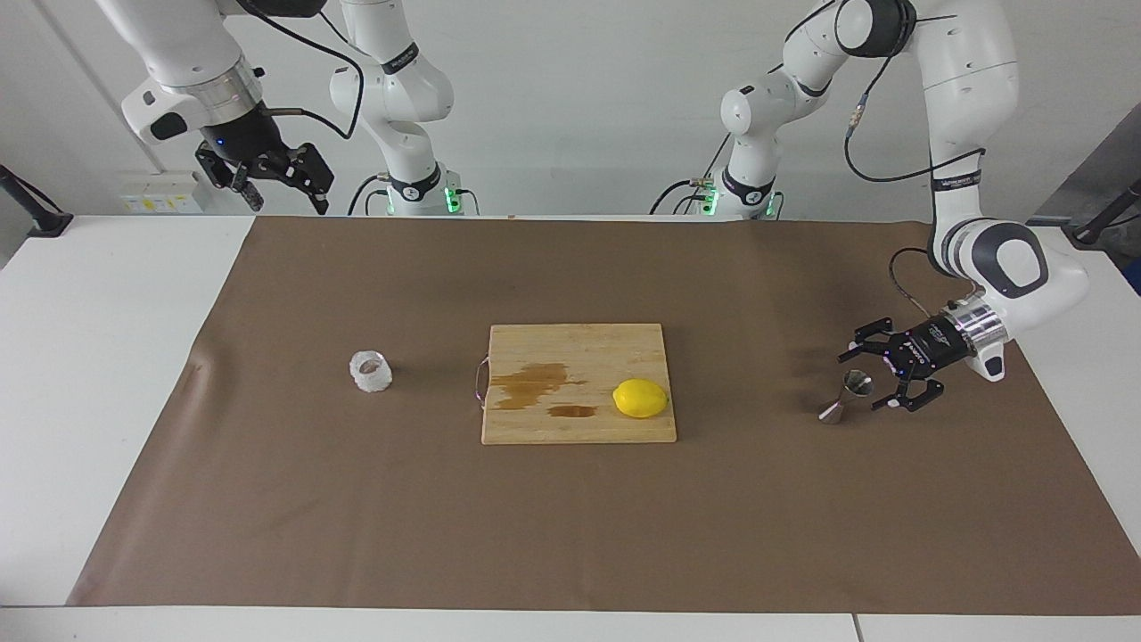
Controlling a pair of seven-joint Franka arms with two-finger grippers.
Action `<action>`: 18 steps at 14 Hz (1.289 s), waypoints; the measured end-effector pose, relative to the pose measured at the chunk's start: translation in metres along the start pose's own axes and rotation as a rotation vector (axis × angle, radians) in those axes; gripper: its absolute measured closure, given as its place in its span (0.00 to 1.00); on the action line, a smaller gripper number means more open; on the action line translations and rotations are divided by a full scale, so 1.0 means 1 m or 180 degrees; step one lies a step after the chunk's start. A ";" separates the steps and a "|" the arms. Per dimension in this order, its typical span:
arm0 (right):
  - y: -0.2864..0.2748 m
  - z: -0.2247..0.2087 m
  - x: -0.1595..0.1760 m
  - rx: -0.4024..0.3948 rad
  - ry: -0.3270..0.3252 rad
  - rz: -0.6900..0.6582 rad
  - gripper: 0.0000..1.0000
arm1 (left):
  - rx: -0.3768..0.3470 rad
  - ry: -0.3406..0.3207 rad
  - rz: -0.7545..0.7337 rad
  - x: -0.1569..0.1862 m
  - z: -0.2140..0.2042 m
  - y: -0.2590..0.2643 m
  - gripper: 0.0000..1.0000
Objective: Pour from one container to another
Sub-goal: 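Move the open left gripper toward the small steel cup, then close the left gripper around the small steel cup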
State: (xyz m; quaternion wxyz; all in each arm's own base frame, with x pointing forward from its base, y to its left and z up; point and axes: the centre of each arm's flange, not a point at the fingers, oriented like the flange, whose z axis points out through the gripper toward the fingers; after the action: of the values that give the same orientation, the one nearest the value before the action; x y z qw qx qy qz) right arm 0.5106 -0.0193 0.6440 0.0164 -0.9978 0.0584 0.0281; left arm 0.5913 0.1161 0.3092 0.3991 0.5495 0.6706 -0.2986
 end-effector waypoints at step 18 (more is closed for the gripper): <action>0.000 0.000 0.000 0.0000 0.0000 0.0000 0.00 | 0.0025 -0.0012 0.0055 -0.003 0.005 -0.001 0.50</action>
State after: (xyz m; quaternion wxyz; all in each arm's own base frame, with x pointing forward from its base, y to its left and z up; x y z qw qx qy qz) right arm 0.5106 -0.0193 0.6440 0.0164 -0.9978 0.0584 0.0281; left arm 0.5920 0.1106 0.3093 0.4007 0.5563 0.6639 -0.2988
